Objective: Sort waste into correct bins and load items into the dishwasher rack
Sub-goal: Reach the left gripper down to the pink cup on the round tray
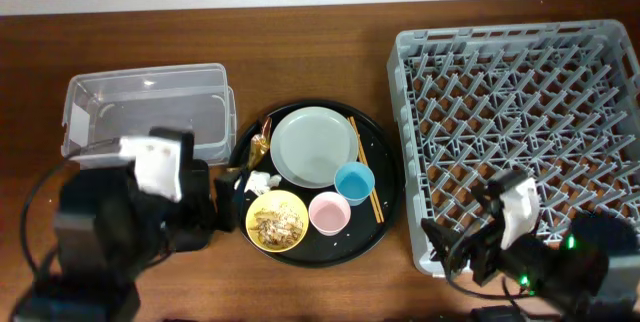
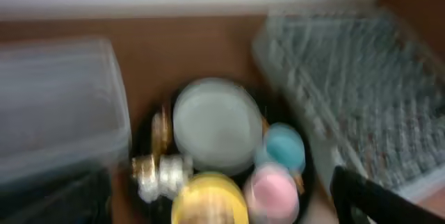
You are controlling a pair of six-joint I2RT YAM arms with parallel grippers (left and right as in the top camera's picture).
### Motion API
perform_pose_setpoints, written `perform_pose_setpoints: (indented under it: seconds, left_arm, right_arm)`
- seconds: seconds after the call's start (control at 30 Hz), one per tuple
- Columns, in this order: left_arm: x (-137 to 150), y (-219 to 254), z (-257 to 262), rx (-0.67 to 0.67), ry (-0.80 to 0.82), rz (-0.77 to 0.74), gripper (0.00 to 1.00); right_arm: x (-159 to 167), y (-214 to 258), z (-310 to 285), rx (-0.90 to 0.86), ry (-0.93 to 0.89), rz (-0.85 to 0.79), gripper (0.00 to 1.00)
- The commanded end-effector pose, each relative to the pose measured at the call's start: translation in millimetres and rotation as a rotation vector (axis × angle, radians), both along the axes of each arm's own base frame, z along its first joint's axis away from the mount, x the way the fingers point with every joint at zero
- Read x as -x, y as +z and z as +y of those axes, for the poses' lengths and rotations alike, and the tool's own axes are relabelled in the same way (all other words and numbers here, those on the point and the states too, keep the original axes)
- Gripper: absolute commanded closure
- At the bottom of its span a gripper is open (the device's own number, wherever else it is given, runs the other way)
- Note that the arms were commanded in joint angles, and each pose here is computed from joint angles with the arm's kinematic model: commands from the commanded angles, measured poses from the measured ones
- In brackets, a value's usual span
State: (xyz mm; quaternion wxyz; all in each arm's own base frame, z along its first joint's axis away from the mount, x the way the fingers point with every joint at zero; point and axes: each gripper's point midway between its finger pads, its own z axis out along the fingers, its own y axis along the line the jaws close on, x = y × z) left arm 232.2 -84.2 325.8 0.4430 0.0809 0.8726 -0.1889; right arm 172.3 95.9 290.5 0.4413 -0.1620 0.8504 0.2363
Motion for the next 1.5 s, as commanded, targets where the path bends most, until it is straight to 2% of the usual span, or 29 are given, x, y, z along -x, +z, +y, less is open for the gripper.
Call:
perform_pose_setpoints:
  seconds: [0.0,0.07,0.17,0.27,0.33,0.4,0.43,0.5,0.6,0.63,0.67,0.77,0.8,0.83,0.97,1.07,1.1,1.2,1.23,1.27,1.3,1.33,1.47]
  left_arm:
    - [-10.5,19.5,-14.2,0.052,-0.044,0.098,0.00]
    - [-5.0,16.5,-33.8,0.125,-0.145,0.154,0.01]
    - [-11.1,-10.9,-40.5,0.098,-0.160,0.279,0.01]
    - [-11.1,-69.3,-42.6,-0.115,-0.131,0.467,0.01]
    - [-8.9,-104.6,-60.5,-0.231,-0.186,0.555,0.07]
    - [-6.8,-143.2,-79.9,-0.343,-0.222,0.639,0.07]
    - [-9.5,-157.9,-82.3,-0.386,-0.200,0.660,0.09]
    - [-19.5,-201.1,-84.8,-0.478,-0.111,0.730,0.27]
    - [-25.8,-234.6,-103.7,-0.447,-0.130,0.810,0.32]
    - [-24.6,-241.3,-109.8,-0.430,-0.154,0.834,0.41]
    - [-24.8,-244.2,-110.5,-0.431,-0.156,0.841,0.47]
    - [-27.1,-244.1,-112.2,-0.425,-0.157,0.830,0.48]
    - [-25.6,-244.5,-113.2,-0.422,-0.162,0.835,0.50]
    - [-21.7,-244.7,-114.1,-0.425,-0.170,0.845,0.56]
    - [-19.5,-233.8,-114.5,-0.424,-0.178,0.815,0.56]
    - [-18.1,-237.0,-118.1,-0.422,-0.189,0.802,0.56]
    - [-15.1,-244.0,-122.7,-0.423,-0.202,0.793,0.51]
    - [-5.7,-262.3,-132.7,-0.430,-0.238,0.771,0.50]
    - [-6.3,-264.1,-133.1,-0.420,-0.223,0.772,0.59]
    - [-7.8,-263.5,-134.2,-0.412,-0.217,0.768,0.80]
    - [-8.9,-262.0,-135.2,-0.409,-0.217,0.765,0.97]
    - [-9.3,-256.9,-135.6,-0.410,-0.217,0.766,1.00]
    - [-8.2,-221.3,-134.3,-0.401,-0.218,0.752,1.00]
  right_arm:
    - [-9.3,3.1,2.3,-0.005,0.006,0.125,0.02]
    - [-11.5,-14.1,2.4,0.000,0.005,0.230,0.02]
    - [-19.9,-34.1,2.7,0.005,0.003,0.353,0.02]
    - [-33.1,-38.8,1.7,-0.035,-0.056,0.408,0.02]
    - [-42.4,-34.0,5.1,-0.070,-0.059,0.393,0.02]
    - [-45.3,-32.1,9.9,-0.092,-0.035,0.392,0.02]
    - [-46.5,-32.8,10.0,-0.092,-0.035,0.395,0.02]
    - [-42.7,-39.9,9.7,-0.088,-0.038,0.442,0.02]
    - [-43.1,-44.5,9.7,-0.087,-0.040,0.467,0.02]
    - [-43.5,-47.0,9.7,-0.086,-0.041,0.482,0.02]
    - [-43.5,-49.9,9.7,-0.085,-0.041,0.499,0.02]
    - [-44.6,-62.7,9.8,-0.080,-0.045,0.574,0.02]
    - [-45.0,-65.8,9.9,-0.079,-0.046,0.592,0.02]
    - [-44.6,-69.0,9.9,-0.075,-0.044,0.611,0.02]
    - [-42.3,-68.4,10.0,-0.073,-0.039,0.610,0.02]
    - [-33.8,-40.7,22.7,-0.147,0.035,0.500,0.01]
    - [-26.2,-23.6,27.4,-0.176,0.069,0.424,0.01]
    - [-9.1,1.9,25.9,-0.175,0.078,0.271,0.01]
    - [-1.6,6.2,23.6,-0.166,0.069,0.237,0.02]
    - [3.0,7.5,22.0,-0.159,0.062,0.223,0.01]
    - [6.2,8.3,21.9,-0.159,0.063,0.218,0.05]
    - [7.2,7.5,21.9,-0.159,0.062,0.224,0.09]
    - [7.5,6.6,21.7,-0.158,0.061,0.228,0.21]
